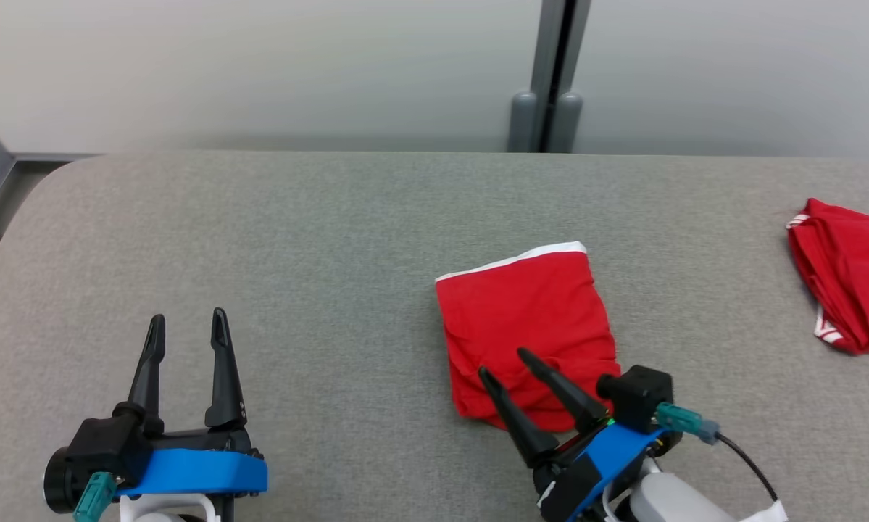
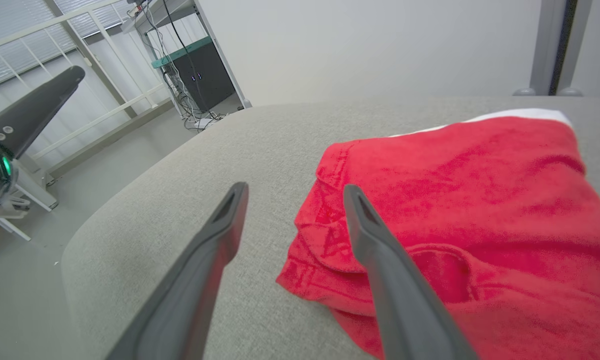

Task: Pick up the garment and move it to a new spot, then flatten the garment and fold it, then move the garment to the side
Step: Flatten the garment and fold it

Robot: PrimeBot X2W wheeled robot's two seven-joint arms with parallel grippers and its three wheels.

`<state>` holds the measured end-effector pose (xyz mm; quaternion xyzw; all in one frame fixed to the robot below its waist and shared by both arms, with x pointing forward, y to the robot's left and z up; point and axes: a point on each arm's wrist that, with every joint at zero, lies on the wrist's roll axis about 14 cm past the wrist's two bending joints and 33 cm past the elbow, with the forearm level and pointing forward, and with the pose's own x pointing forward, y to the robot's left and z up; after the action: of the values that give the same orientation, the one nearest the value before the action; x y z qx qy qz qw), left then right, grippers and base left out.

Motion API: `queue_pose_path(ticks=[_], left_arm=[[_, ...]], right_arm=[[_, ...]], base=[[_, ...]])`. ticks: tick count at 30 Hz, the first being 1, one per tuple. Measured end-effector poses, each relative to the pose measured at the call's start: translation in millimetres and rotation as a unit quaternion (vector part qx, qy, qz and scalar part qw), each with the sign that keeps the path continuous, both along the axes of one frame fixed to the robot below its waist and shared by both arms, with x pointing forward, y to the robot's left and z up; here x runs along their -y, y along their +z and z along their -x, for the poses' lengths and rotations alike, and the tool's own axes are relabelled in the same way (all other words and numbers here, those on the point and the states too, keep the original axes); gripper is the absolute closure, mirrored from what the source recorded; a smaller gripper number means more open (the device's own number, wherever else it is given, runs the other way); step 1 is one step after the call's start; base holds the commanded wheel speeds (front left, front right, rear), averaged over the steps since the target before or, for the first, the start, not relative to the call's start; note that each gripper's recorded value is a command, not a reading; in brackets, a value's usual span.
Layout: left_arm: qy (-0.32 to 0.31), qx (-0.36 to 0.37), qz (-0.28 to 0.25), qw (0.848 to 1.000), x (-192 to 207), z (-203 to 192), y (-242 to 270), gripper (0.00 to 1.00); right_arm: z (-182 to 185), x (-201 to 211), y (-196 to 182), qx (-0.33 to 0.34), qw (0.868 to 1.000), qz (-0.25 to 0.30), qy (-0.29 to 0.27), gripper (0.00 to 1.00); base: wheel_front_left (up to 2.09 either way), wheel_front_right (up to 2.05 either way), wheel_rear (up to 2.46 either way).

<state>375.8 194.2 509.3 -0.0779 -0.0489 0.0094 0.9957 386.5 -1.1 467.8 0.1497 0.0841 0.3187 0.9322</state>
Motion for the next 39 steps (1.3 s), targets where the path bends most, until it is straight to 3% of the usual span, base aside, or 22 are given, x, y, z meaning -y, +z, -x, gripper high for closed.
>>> queue_pose_path(ticks=[8,21,29,39], left_arm=[[-0.031,0.001,-0.002,1.0,20,-7,0,0.0],[-0.062,-0.013,-0.027,0.998,45,-10,-8,0.0],[-0.051,-0.024,-0.036,0.998,39,-2,-15,0.0],[-0.039,-0.04,-0.043,0.998,28,10,-25,0.0]], right_arm=[[-9,75,35,0.064,0.991,-0.003,-0.114,0.0],[14,179,60,0.118,0.953,0.024,-0.277,0.0],[29,192,54,0.114,0.944,0.032,-0.307,0.0],[35,185,40,0.1,0.946,0.049,-0.303,0.0]], base=[[0.0,0.0,0.0],[0.0,0.0,0.0],[0.0,0.0,0.0],[0.0,0.0,0.0]])
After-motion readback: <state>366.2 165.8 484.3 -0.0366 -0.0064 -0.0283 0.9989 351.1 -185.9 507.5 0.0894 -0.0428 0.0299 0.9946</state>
